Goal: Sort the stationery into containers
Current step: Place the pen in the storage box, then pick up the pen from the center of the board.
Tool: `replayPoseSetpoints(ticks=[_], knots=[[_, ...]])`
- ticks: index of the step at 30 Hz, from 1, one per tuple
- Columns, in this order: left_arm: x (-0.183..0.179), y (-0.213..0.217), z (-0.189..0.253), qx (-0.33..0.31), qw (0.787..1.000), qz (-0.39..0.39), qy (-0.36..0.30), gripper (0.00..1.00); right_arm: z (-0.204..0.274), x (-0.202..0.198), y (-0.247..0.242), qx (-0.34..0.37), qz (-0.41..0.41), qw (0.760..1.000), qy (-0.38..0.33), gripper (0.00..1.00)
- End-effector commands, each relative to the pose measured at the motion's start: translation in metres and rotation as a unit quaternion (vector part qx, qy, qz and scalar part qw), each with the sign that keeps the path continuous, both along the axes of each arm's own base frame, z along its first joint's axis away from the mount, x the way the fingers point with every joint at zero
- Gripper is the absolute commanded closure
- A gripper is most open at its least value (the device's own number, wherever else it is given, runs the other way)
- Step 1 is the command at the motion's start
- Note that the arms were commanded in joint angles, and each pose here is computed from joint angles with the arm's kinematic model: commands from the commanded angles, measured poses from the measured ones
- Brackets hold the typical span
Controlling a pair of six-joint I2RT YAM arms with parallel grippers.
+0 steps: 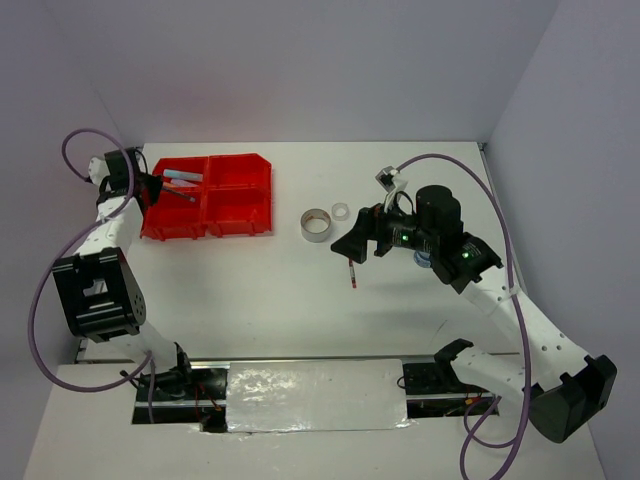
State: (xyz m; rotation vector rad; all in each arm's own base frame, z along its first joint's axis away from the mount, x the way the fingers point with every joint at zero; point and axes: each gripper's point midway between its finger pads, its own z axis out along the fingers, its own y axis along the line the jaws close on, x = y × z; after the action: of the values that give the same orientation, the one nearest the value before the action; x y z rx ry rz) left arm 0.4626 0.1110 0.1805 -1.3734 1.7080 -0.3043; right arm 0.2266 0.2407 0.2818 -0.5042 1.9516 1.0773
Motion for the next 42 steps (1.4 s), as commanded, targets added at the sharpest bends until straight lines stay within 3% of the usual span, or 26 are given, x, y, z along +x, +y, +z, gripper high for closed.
replayPoseSetpoints(ticks=[1, 4, 18, 23, 29, 33, 37, 42], knots=[[0.006, 0.007, 0.0, 0.021, 0.999, 0.005, -0.024, 0.96, 0.018, 0.0, 0.001, 0.008, 0.009, 1.0, -0.026, 0.0], [0.005, 0.01, -0.014, 0.029, 0.999, 0.008, -0.017, 0.92, 0.019, -0.003, 0.0, 0.013, 0.009, 1.0, -0.025, 0.0], [-0.002, 0.021, -0.062, 0.027, 0.999, 0.012, 0.025, 0.91, 0.015, -0.014, -0.003, 0.021, 0.008, 1.0, -0.01, 0.0], [-0.01, 0.016, -0.071, 0.024, 0.999, 0.004, 0.04, 0.63, 0.015, -0.013, -0.001, 0.021, 0.011, 1.0, -0.007, 0.0], [-0.013, 0.013, -0.076, 0.017, 0.999, -0.008, 0.048, 0.4, 0.019, -0.011, 0.001, 0.026, 0.015, 0.999, -0.012, 0.0], [-0.012, 0.01, -0.06, 0.012, 0.999, -0.018, 0.039, 0.23, 0.018, -0.008, 0.001, 0.017, 0.015, 1.0, -0.012, 0.0], [-0.002, 0.004, -0.006, 0.021, 0.999, -0.044, -0.007, 0.01, 0.009, 0.003, -0.003, -0.004, -0.012, 1.0, -0.009, 0.0], [-0.014, 0.0, 0.039, 0.047, 0.996, -0.074, 0.01, 0.01, -0.028, 0.023, -0.008, -0.046, -0.054, 0.997, 0.034, 0.0]])
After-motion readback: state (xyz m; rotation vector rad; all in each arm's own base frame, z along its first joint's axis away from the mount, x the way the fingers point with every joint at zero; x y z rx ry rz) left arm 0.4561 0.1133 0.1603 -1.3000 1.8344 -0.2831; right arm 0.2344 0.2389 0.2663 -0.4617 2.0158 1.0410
